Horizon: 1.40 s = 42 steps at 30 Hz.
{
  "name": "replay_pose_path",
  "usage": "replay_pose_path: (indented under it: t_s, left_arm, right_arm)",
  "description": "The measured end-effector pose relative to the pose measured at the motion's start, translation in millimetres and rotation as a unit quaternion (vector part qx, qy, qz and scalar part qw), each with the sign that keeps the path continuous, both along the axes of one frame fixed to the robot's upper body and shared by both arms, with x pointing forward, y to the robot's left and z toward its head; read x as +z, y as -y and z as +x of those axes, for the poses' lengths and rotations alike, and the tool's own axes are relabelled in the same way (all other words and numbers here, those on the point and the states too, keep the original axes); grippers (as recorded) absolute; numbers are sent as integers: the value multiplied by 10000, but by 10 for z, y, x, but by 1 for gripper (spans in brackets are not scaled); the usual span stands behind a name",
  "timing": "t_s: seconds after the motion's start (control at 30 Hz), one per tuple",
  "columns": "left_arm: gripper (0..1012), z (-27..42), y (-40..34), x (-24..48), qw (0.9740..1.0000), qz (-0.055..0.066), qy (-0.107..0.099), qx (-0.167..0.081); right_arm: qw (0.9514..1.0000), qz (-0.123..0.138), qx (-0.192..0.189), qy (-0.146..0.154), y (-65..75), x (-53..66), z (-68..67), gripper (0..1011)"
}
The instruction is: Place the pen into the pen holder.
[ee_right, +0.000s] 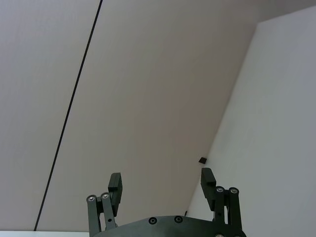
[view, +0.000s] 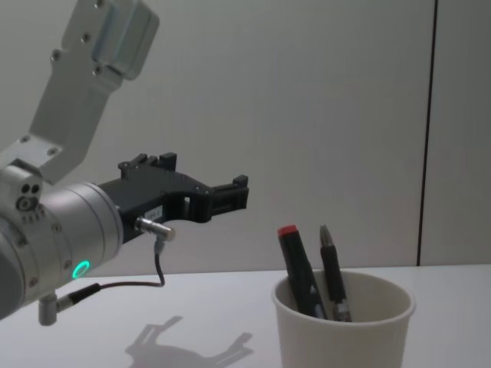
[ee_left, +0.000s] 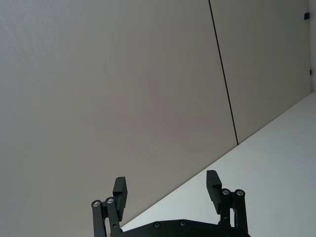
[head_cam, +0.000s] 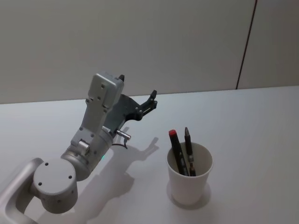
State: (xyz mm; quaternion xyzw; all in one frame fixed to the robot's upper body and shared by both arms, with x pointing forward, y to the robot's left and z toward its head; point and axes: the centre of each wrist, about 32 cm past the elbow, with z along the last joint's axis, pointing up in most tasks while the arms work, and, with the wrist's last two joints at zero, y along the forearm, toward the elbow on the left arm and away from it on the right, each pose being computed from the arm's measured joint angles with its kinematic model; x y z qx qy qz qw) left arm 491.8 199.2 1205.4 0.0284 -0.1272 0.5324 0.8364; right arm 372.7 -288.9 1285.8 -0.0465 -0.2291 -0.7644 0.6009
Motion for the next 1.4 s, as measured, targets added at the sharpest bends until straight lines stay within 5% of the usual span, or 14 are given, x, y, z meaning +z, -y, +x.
replay_pose_path:
  t_s: [0.37, 0.77, 1.1, 1.4]
  left_arm:
    - [1001, 2, 8, -9, 10000, 0, -9, -17]
    - [1001, 2, 8, -9, 10000, 0, -10, -16]
    - [1001, 2, 8, -9, 10000, 2, -10, -15]
    - [1001, 2, 8, -9, 10000, 2, -10, -15]
  right_arm:
    - [10000, 27, 49, -37, -4, -19, 14, 1002]
    - [9961, 391, 647, -454, -54, -264, 192, 1001]
    - [9847, 784, 1325, -812, -159, -514, 370, 1001]
    - [9683, 1116, 1965, -1063, -294, -725, 522, 1001]
